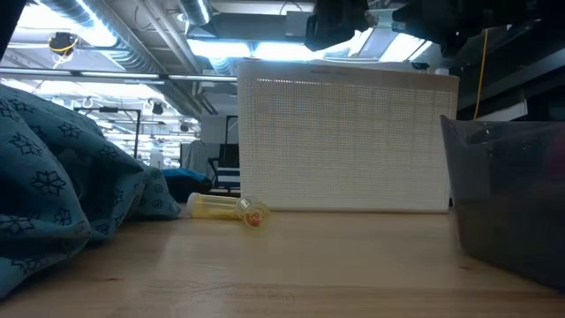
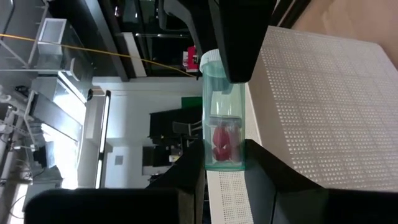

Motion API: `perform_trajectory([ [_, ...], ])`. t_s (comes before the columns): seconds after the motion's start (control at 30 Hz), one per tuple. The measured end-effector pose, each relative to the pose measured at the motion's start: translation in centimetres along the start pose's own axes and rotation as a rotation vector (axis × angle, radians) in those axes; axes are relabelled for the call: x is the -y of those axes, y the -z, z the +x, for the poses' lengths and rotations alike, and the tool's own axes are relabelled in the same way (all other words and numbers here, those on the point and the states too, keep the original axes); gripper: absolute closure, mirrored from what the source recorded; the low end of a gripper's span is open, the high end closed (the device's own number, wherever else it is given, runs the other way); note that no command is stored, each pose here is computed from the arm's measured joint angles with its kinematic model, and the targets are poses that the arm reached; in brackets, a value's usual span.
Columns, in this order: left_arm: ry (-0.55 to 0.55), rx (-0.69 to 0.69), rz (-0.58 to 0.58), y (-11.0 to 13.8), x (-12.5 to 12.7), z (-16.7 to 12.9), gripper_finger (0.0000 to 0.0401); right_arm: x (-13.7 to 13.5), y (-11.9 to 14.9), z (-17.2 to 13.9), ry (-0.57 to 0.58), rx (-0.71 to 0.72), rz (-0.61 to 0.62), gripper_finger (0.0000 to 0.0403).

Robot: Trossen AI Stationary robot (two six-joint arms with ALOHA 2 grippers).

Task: Pick & place medical supplies in basket/bin
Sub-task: Put the green pill bottle into the blue bin

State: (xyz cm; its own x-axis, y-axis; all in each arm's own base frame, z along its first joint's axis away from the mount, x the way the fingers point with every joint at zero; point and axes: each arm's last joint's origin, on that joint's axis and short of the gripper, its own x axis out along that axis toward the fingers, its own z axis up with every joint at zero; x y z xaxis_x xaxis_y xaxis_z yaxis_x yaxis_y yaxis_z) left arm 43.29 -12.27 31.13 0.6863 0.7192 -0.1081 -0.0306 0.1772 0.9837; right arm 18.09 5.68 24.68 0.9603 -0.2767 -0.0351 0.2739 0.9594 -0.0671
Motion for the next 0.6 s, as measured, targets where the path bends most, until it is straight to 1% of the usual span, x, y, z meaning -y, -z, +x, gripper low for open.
perform_trajectory([
  [0.17,0.002,-0.002,0.002,0.0,0.1,0.0,0.0318,0.0,0.0,0.0,0.0,0.0,0.0,0.0278],
  [0.33,0.033,-0.025,-0.012,0.5,0.3,-0.4,0.028,0.0,0.0,0.0,-0.001,-0.002,-0.005,0.0268],
  [0.47,0.087,-0.039,-0.124,1.8,-0.7,-1.5,0.025,0.0,0.0,0.0,0.0,-0.003,-0.005,0.0278],
  [0.6,0.145,-0.084,-0.255,3.8,-2.0,-2.8,0.0237,0.0,0.0,0.0,-0.001,-0.003,-0.006,0.0283],
])
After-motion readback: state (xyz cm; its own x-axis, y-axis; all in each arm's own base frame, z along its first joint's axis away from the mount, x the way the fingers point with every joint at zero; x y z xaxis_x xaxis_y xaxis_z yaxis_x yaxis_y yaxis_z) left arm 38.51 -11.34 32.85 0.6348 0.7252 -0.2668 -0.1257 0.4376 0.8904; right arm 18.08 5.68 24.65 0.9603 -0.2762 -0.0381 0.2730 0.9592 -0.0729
